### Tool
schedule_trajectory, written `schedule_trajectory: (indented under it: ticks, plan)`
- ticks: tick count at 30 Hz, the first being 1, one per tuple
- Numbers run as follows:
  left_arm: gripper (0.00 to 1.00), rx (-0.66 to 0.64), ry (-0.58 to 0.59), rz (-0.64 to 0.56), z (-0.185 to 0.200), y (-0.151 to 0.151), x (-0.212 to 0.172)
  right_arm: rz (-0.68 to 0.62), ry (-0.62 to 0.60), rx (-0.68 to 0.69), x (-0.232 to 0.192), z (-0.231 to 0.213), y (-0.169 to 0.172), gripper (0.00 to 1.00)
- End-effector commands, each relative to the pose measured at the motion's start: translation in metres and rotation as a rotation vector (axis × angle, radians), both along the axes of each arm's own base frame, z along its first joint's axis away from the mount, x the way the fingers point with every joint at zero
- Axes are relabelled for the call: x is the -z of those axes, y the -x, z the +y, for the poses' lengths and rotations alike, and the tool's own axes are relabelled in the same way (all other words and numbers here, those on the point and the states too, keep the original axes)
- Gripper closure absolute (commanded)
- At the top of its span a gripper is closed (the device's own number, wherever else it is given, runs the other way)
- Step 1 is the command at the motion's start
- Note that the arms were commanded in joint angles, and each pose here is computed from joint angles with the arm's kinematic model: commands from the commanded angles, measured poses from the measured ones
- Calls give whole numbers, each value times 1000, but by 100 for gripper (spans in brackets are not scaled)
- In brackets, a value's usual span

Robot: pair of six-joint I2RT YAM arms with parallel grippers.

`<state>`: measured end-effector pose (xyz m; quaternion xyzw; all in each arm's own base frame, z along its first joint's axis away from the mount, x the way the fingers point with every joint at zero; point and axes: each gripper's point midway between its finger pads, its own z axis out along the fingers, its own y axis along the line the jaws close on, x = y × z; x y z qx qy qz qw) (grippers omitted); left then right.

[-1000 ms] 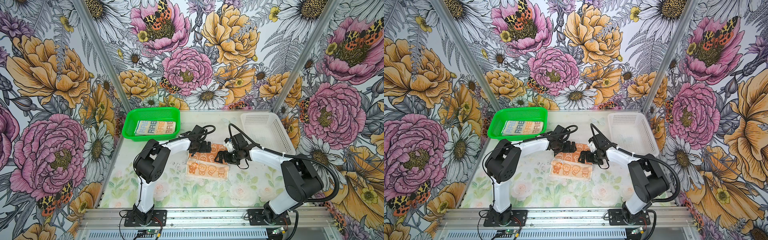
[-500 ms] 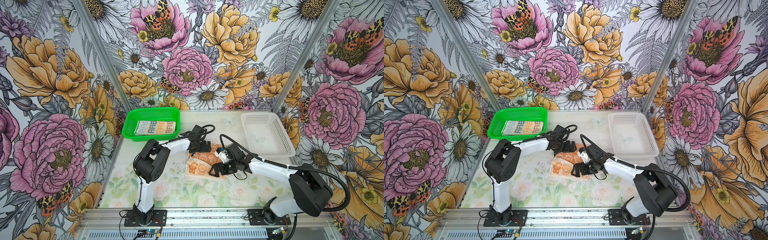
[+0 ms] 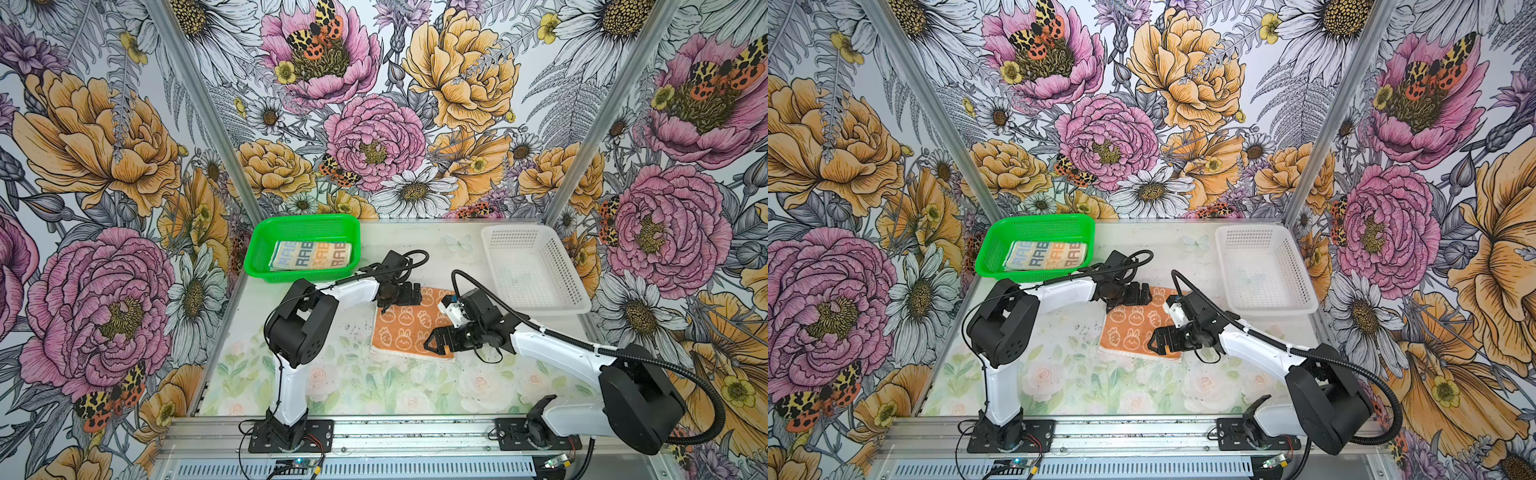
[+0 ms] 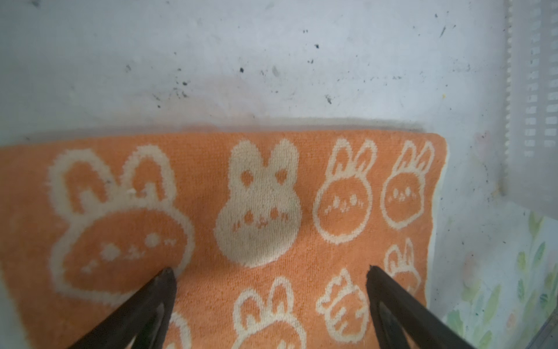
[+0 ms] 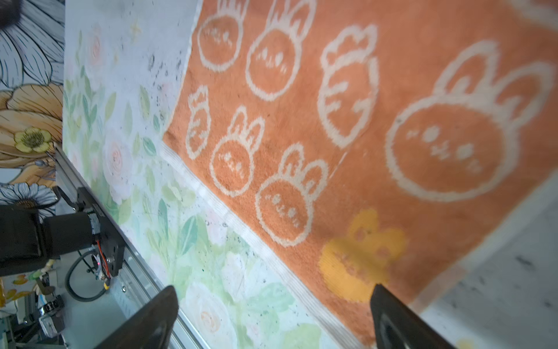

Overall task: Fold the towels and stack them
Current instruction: 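Raise both grippers and move them to the towel's far edge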

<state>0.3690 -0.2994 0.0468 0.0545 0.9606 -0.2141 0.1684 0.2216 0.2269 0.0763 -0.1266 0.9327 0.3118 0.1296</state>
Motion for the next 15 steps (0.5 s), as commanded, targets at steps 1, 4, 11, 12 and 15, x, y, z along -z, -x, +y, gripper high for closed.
schedule_trajectory:
  ticks: [1,4,11,12,15]
  plan:
    - [1,-3,24,-13,7,10,-31,-105,-21,137,-35,-12,-48,0]
    - [1,-28,48,-81,19,3,-64,-116,5,238,-43,-30,-86,0]
    - [1,-53,100,-71,24,-4,-75,-56,9,313,-32,-29,-152,1]
    - [1,-48,96,-69,21,-1,-73,-44,7,318,-28,-27,-161,1]
    - [1,-39,85,-45,18,14,-59,0,-4,321,-14,-21,-178,1]
